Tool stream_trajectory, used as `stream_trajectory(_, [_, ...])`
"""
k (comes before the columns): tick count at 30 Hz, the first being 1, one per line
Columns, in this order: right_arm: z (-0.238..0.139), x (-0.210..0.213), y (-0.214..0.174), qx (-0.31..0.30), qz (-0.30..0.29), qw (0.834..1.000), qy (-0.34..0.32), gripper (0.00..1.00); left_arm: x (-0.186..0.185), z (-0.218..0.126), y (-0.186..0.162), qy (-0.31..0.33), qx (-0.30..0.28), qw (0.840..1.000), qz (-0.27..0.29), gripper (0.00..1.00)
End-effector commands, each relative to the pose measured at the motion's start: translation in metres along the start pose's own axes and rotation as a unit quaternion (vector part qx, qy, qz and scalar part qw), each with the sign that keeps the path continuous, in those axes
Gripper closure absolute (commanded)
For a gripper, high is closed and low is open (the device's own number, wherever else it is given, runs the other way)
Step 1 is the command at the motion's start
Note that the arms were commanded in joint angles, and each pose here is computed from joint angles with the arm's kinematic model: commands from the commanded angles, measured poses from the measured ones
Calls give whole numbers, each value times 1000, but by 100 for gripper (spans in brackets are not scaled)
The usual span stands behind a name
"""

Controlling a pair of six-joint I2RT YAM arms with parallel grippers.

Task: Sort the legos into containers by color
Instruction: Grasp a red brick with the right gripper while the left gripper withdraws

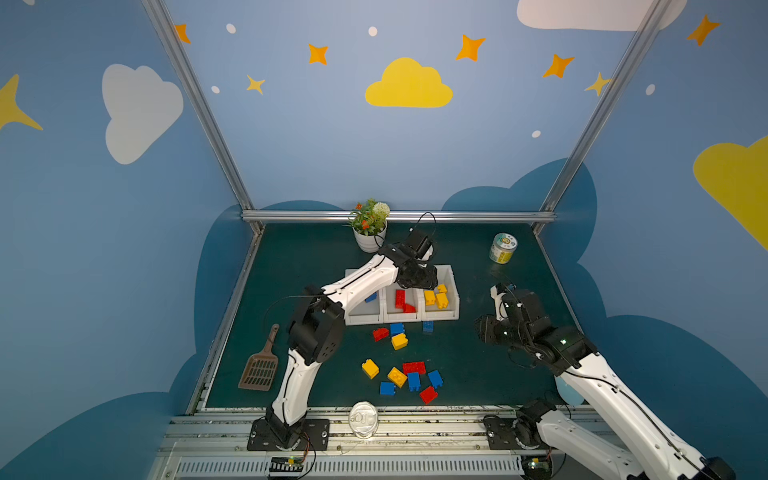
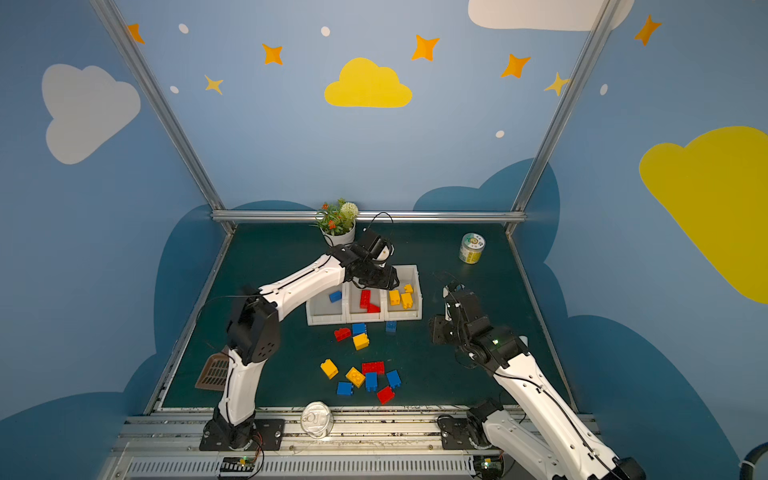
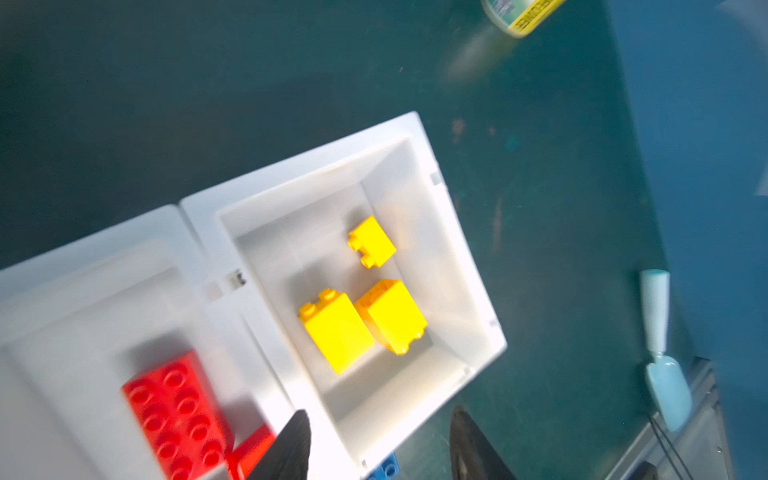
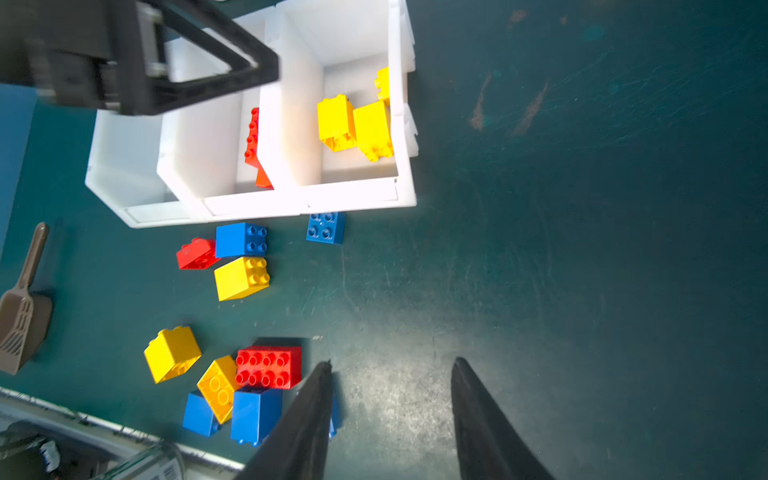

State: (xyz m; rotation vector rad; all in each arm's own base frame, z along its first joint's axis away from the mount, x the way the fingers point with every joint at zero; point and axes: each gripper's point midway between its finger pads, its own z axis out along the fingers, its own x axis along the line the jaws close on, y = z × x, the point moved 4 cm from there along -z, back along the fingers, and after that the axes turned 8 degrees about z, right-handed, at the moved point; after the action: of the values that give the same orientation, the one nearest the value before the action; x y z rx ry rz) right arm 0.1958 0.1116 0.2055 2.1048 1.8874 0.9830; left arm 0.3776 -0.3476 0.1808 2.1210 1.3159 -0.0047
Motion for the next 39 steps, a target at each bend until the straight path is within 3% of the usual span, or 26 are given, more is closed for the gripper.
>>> stream_trajectory(1, [6, 1, -18, 50, -1, 999, 17, 52, -3, -36, 4, 3, -52, 999, 13, 44])
stream_trajectory(5, [17, 7, -32, 95, 20, 995, 12, 51, 13, -64, -20, 12, -77, 997, -3, 43])
stream_trajectory(18, [57, 61, -70, 155, -36, 987, 6, 43, 91, -130, -118, 83, -117, 984, -108, 40])
stream_trajectory(26, [82, 93, -97, 247, -62, 965, -54, 35, 112, -149, -164, 114, -138, 972, -152, 39])
stream_trajectory(29, [88, 105, -107, 257, -85, 961, -59, 32, 115, -152, -175, 117, -141, 970, -161, 39])
stream_trajectory(39, [115, 116, -117, 275, -83, 953, -95, 23, 117, -156, -196, 121, -134, 968, -173, 39])
